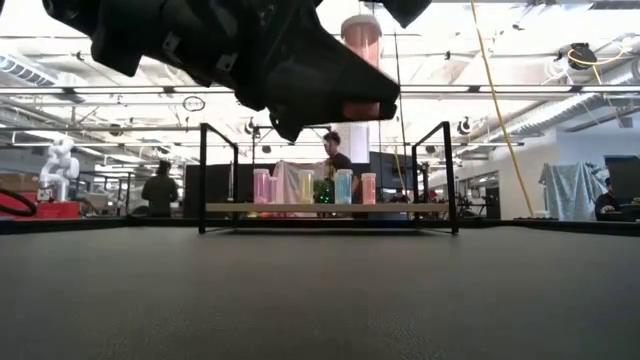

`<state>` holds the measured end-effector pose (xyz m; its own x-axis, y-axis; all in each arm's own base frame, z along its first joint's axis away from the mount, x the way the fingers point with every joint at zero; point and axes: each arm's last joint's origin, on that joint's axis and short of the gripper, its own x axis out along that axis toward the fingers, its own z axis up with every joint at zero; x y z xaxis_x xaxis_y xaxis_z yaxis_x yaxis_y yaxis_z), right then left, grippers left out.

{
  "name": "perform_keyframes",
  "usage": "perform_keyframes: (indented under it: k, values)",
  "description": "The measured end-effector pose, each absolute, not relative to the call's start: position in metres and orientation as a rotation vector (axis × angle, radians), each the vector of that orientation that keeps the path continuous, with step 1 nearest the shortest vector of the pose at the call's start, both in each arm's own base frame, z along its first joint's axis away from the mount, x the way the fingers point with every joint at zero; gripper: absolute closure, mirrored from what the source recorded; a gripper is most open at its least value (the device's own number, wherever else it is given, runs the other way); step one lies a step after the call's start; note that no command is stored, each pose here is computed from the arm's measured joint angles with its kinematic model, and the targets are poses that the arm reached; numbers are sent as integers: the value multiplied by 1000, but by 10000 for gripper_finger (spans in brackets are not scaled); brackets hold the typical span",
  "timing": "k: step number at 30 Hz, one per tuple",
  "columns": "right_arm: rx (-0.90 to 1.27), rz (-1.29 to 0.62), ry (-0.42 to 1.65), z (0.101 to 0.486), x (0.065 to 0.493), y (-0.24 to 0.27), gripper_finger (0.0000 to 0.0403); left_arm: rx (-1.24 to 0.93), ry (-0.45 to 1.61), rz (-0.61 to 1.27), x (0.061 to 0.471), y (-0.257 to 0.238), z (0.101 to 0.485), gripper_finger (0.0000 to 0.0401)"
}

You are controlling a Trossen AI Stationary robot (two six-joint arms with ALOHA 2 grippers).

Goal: Pick and place medicine bottles onto shelf by color
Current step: Put the orange pill bottle on the shelf aligned with the other orange pill bottles

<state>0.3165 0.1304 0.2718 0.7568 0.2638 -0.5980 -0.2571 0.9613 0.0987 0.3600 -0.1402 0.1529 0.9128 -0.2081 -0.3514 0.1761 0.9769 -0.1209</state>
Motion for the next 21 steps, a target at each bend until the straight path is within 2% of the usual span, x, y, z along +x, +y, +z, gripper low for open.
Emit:
perform_keyframes:
  k: [8, 17, 21]
  values:
    - [2, 254, 675, 255, 333, 120, 193, -70, 373, -182, 362, -132, 155, 285]
    - [36, 319, 722, 245, 338, 116, 193, -71, 374, -178, 362, -131, 155, 282]
    - [35, 316, 735, 244, 338, 115, 211, -70, 374, -179, 362, -132, 155, 282]
